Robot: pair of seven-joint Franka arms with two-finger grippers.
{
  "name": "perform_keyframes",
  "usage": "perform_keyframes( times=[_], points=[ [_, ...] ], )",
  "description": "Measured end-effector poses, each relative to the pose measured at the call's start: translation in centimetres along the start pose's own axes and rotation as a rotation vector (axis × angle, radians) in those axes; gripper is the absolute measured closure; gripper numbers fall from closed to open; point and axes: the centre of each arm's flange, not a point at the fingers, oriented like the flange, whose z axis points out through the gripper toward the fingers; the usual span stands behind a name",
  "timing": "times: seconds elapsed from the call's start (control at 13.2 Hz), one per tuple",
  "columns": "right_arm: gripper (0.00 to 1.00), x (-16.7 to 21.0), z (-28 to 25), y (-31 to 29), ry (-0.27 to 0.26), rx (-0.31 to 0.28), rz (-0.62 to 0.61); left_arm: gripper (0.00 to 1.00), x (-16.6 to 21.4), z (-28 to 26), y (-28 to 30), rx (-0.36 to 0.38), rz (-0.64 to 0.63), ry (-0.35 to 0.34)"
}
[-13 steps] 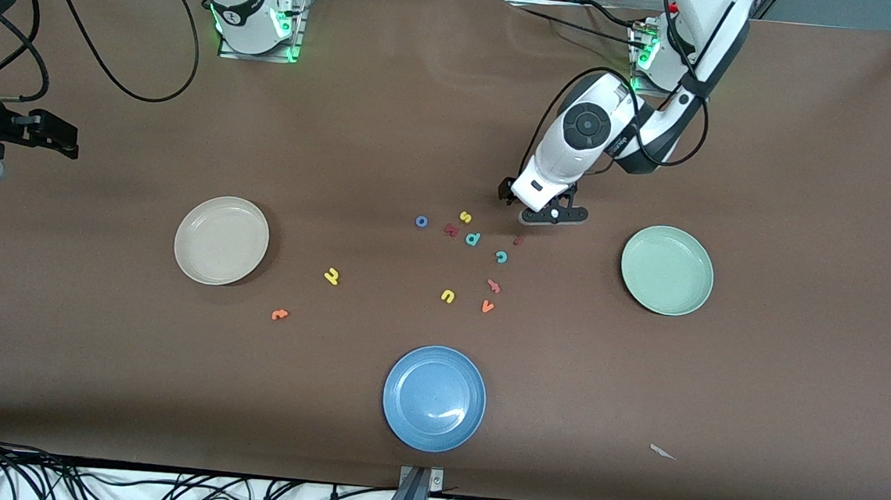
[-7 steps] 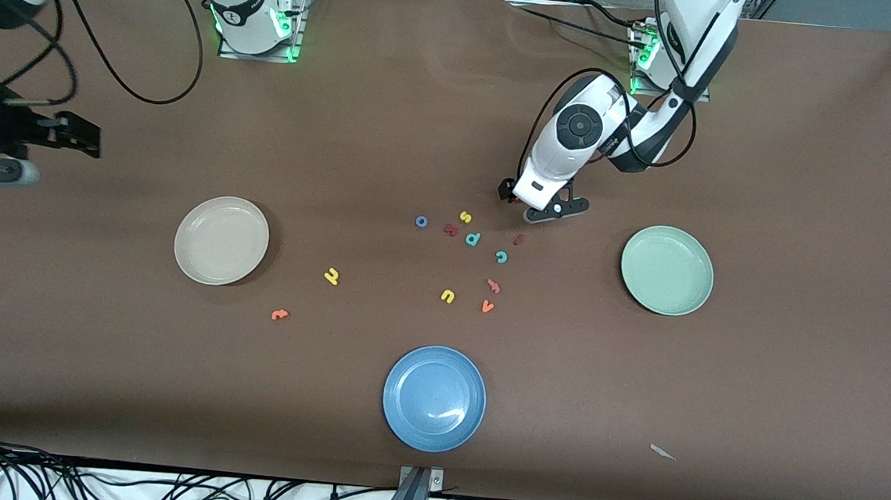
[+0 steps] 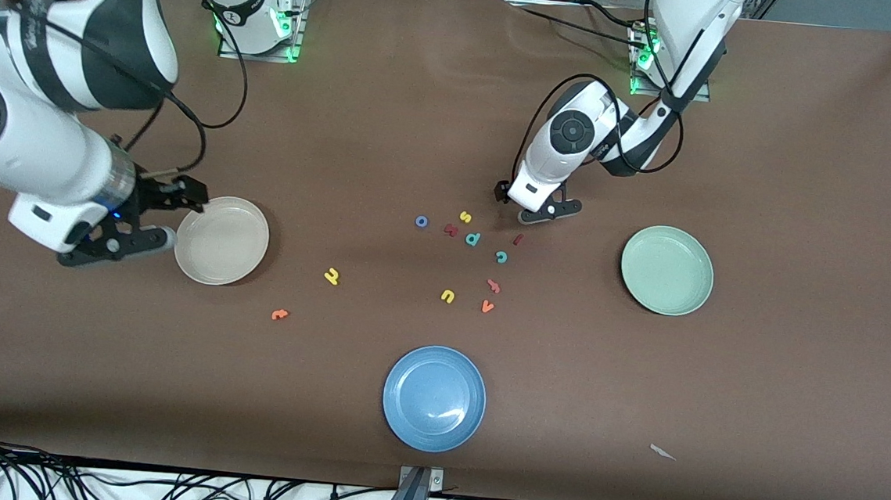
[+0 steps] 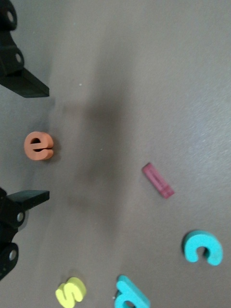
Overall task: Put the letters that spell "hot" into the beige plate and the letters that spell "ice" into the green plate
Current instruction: 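Carry the e to the green plate while the right gripper reaches the t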
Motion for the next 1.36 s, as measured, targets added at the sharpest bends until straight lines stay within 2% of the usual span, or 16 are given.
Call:
perform_keyframes(
  times=[0.15, 0.3, 0.61, 0.68, 0.76, 0.83, 0.91, 0.99, 1.36],
  points=[
    [0.00, 1.2, 2.0, 0.0, 0.017, 0.046, 0.030, 0.20, -0.5, 0.1, 0.2, 0.008, 0.029, -0.005],
    [0.00, 1.4, 4.0, 0.3, 0.051, 0.055, 0.045, 0.39, -0.6, 0.2, 0.2, 0.012, 0.058, -0.009],
    [0.00, 0.7, 10.4, -0.5, 0.093, 0.036, 0.057, 0.41, -0.5, 1.4, 0.0, 0.025, 0.075, -0.028],
    [0.00, 0.7, 12.3, -0.9, 0.102, 0.027, 0.062, 0.43, -0.4, 1.4, 0.1, 0.026, 0.076, -0.029],
    [0.00, 0.7, 14.1, -1.0, 0.111, 0.021, 0.065, 0.51, -0.3, 1.3, 0.2, 0.026, 0.079, -0.030],
    [0.00, 0.7, 15.7, -0.9, 0.122, 0.016, 0.066, 0.51, -0.3, 1.3, 0.2, 0.027, 0.081, -0.031],
    [0.00, 1.0, 16.9, -0.8, 0.138, 0.009, 0.065, 0.59, -0.3, 1.2, 0.3, 0.026, 0.082, -0.030],
    [0.00, 1.5, 18.2, -0.6, 0.156, 0.007, 0.065, 0.70, -0.3, 1.0, 0.4, 0.024, 0.084, -0.028],
    [0.00, 3.5, 24.6, -0.6, 0.201, -0.014, 0.047, 0.72, 0.7, 0.1, 1.0, 0.015, 0.109, -0.023]
  ],
)
